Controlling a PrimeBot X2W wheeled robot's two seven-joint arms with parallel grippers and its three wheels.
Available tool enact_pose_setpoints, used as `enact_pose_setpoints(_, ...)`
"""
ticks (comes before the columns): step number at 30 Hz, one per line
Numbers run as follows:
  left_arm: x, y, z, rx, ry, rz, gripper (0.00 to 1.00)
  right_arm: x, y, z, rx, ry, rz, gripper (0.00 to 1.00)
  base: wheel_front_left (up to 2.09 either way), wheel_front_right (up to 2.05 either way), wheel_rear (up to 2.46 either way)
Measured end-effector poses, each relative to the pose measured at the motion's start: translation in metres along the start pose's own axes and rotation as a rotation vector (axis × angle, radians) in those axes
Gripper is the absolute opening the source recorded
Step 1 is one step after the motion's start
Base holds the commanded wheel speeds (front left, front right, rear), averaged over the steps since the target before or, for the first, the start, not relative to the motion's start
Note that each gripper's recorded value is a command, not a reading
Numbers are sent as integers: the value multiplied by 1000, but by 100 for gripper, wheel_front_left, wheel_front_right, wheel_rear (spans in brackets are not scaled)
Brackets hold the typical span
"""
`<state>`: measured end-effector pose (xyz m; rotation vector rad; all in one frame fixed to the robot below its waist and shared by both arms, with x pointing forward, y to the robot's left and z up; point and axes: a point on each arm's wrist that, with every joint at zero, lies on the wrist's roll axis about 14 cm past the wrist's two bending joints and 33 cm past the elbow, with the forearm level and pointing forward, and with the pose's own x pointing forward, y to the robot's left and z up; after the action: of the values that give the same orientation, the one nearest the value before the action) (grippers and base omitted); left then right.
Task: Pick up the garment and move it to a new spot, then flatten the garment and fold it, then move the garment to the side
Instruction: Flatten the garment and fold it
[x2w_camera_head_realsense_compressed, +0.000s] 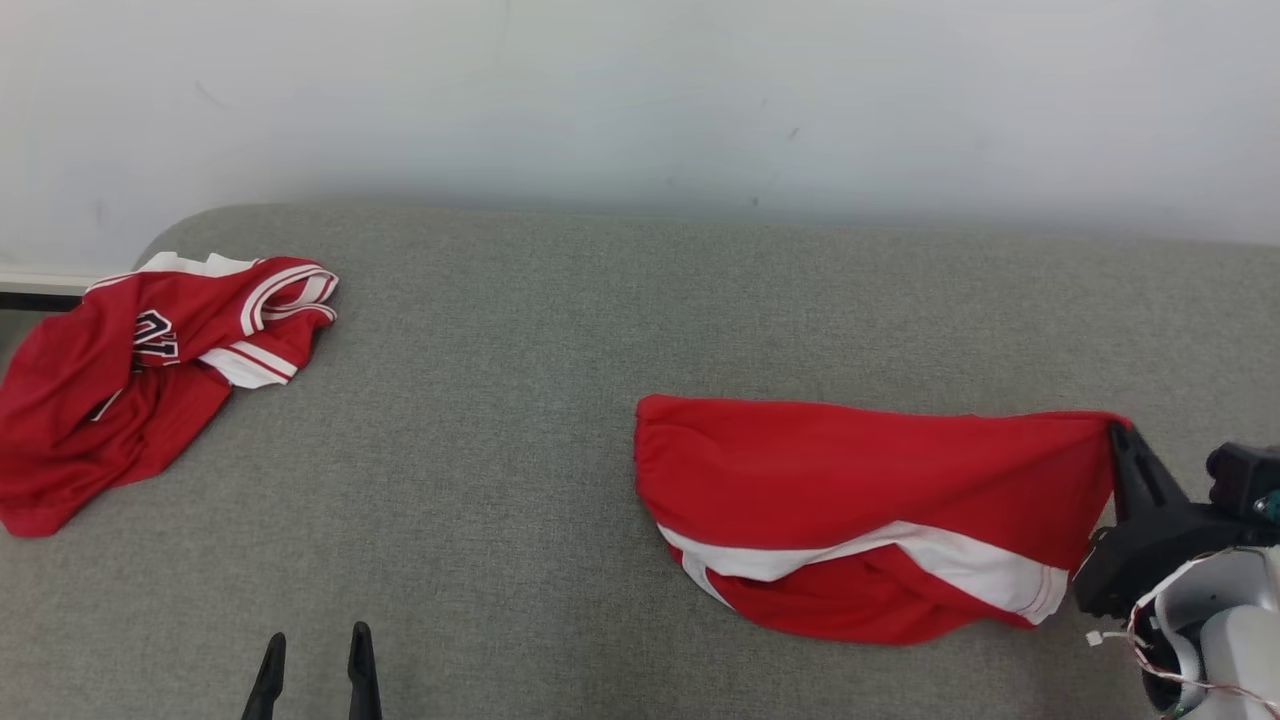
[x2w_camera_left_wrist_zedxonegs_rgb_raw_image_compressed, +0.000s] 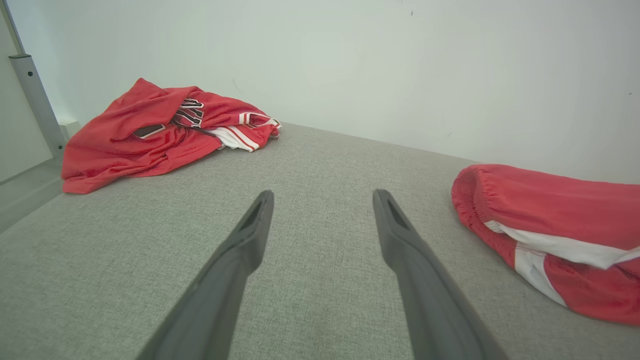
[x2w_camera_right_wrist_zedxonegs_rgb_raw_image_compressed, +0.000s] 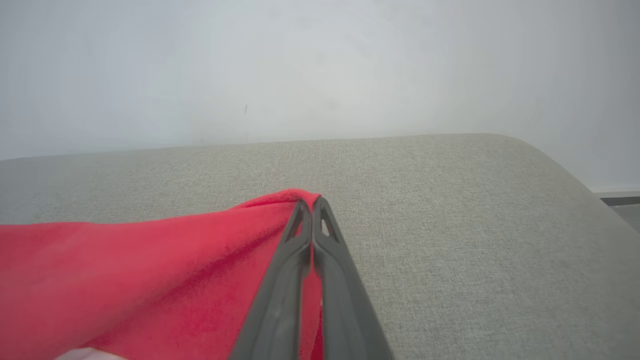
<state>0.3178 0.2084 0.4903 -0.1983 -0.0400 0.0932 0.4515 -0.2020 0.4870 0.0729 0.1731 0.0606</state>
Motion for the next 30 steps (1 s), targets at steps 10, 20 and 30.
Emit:
enact_pose_setpoints(10, -3, 5, -5, 9, 20, 16, 100, 32, -12, 12, -133, 84, -10, 0, 0, 0, 0)
enact_pose_setpoints(20, -4, 18, -6, 31, 30, 55, 100, 77, -15, 7, -203, 108, -28, 100, 0, 0, 0)
enact_pose_setpoints(30, -3, 24, -4, 36, 25, 77, 100, 83, 9, -7, -176, 89, 22, 100, 0, 0, 0)
